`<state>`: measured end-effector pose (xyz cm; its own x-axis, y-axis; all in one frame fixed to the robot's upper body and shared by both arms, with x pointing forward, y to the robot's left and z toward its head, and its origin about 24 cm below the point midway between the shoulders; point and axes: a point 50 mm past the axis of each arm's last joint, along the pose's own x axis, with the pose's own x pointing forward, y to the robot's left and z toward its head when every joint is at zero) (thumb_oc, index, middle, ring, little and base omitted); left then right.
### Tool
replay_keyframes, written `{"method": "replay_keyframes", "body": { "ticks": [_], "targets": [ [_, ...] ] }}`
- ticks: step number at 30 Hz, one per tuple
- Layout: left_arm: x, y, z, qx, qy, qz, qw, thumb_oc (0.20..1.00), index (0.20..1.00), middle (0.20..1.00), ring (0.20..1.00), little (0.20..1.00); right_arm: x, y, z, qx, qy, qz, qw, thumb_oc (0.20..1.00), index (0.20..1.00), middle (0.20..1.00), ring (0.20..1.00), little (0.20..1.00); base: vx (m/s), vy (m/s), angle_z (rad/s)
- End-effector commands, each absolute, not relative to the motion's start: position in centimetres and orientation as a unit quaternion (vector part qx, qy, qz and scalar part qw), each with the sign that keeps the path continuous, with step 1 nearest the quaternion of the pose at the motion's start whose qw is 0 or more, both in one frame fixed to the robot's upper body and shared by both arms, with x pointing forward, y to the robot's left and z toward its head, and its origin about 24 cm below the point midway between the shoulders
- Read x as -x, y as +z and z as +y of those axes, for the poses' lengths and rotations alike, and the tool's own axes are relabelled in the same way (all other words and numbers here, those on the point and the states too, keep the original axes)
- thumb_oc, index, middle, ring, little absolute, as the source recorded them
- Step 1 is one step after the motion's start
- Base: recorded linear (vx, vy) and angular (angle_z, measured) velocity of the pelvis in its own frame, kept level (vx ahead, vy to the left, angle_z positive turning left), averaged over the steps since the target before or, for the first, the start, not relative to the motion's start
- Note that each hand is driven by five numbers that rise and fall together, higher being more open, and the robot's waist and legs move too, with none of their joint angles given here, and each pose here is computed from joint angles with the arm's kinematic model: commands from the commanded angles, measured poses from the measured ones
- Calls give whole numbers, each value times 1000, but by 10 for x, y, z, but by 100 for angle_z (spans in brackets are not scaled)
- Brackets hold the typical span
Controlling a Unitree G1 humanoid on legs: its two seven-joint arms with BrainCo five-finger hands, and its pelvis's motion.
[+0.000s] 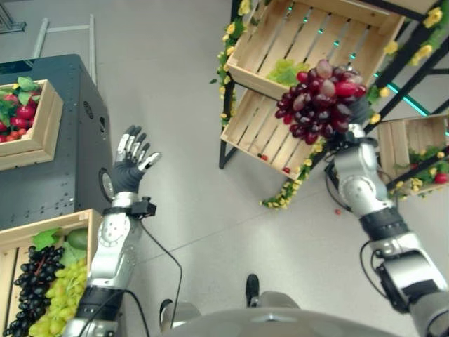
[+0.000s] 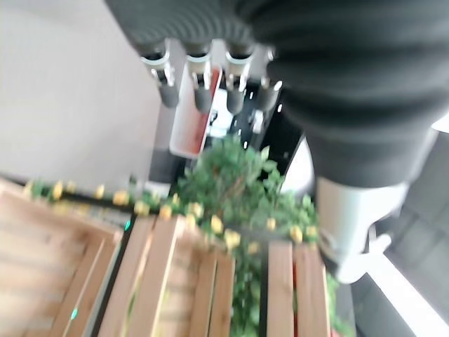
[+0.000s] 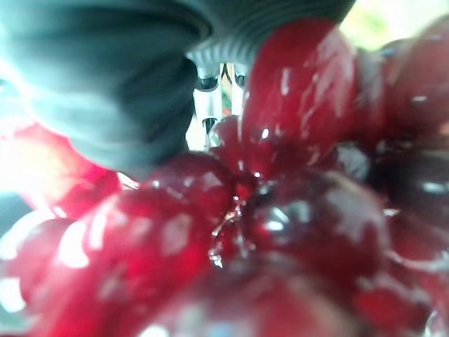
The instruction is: Pick up the fruits from the basket on one side to the basket on the other side
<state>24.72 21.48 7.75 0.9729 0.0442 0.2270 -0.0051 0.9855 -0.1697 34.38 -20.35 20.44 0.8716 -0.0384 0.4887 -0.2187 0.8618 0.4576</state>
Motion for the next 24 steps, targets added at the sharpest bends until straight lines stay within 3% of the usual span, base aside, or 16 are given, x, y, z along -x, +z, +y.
{"method": "replay_keyframes", "body": {
  "ticks": [1, 12, 24],
  "targets": [
    [-237, 100, 221, 66, -3, -171, 983, 1000, 1000, 1000, 1000, 1000, -350, 272, -199, -229, 73, -347, 907, 200, 200, 200, 200, 200, 72, 28, -77],
    [-236, 115, 227, 47, -2, -202, 978, 1000, 1000, 1000, 1000, 1000, -376, 294, -188, -215, 27, -330, 919, 200, 200, 200, 200, 200, 56, 44, -80],
    [-247, 124, 216, 72, -33, -224, 971, 1000, 1000, 1000, 1000, 1000, -381, 315, -212, -165, -20, -335, 928, 200, 200, 200, 200, 200, 161, -129, -4]
  ]
}}
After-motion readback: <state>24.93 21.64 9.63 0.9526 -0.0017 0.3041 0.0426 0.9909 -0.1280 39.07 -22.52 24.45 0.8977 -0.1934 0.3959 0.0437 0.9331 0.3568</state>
